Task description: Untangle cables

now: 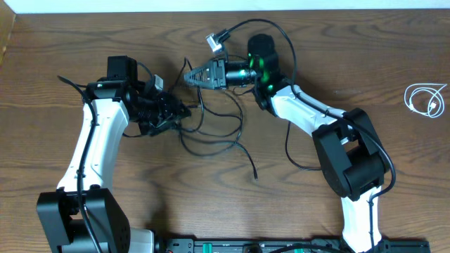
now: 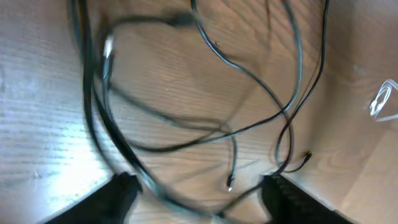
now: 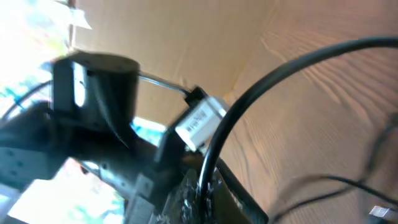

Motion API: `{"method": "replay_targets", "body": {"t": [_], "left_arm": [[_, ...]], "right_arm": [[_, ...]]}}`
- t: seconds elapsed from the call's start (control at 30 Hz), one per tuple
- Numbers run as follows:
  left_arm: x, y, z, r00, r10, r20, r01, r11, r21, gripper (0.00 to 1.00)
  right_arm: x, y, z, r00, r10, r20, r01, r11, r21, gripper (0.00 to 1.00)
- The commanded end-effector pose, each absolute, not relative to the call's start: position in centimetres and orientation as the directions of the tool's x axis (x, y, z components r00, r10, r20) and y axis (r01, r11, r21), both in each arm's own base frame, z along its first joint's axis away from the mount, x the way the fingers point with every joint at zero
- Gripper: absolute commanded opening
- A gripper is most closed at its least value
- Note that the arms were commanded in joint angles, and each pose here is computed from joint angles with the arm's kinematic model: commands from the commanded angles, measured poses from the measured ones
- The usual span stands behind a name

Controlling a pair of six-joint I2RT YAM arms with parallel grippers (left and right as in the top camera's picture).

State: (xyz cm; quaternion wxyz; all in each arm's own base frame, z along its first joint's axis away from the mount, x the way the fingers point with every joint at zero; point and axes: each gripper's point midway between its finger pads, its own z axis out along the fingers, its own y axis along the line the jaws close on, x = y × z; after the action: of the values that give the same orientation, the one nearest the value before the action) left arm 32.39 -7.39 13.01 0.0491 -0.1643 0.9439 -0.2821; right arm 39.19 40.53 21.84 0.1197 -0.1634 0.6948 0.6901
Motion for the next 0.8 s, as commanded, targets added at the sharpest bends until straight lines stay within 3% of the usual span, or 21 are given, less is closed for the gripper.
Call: {"method": "replay_targets", "body": {"t": [0.0,0.33,0.63,0.77], "left_arm": [[32.7,-7.4,13.2,-0.946,-0.324,-0.013,-0.263,0.789,-0.555,0.79],[33.2,-5.8,12.4,-0.936,-0.346,-0.06,-0.278,0.835,-0.476,0.82],[33.6,-3.4,11.4,-0.911,-0.4,-0.098,-0.344,0.87,-0.355,0.81],[33.8,-3.7,11.2,-0.914,-0.393,-0.1,-0.336,0.872,-0.355,0.81]], "right_arm": [[39.4,40.3,23.2,-0.929,-0.049,-0.367,-0.366,-0.03,0.93,0.01],[40.2,38.5,23.5,-0.971,-0.058,-0.233,-0.231,-0.034,0.972,0.01],[41.8,35.3,26.1,-0.968,-0.022,-0.252,-0.249,-0.095,0.964,0.01],[41.3,34.6,27.8,-0.934,-0.021,-0.357,-0.35,-0.143,0.926,0.01]]}}
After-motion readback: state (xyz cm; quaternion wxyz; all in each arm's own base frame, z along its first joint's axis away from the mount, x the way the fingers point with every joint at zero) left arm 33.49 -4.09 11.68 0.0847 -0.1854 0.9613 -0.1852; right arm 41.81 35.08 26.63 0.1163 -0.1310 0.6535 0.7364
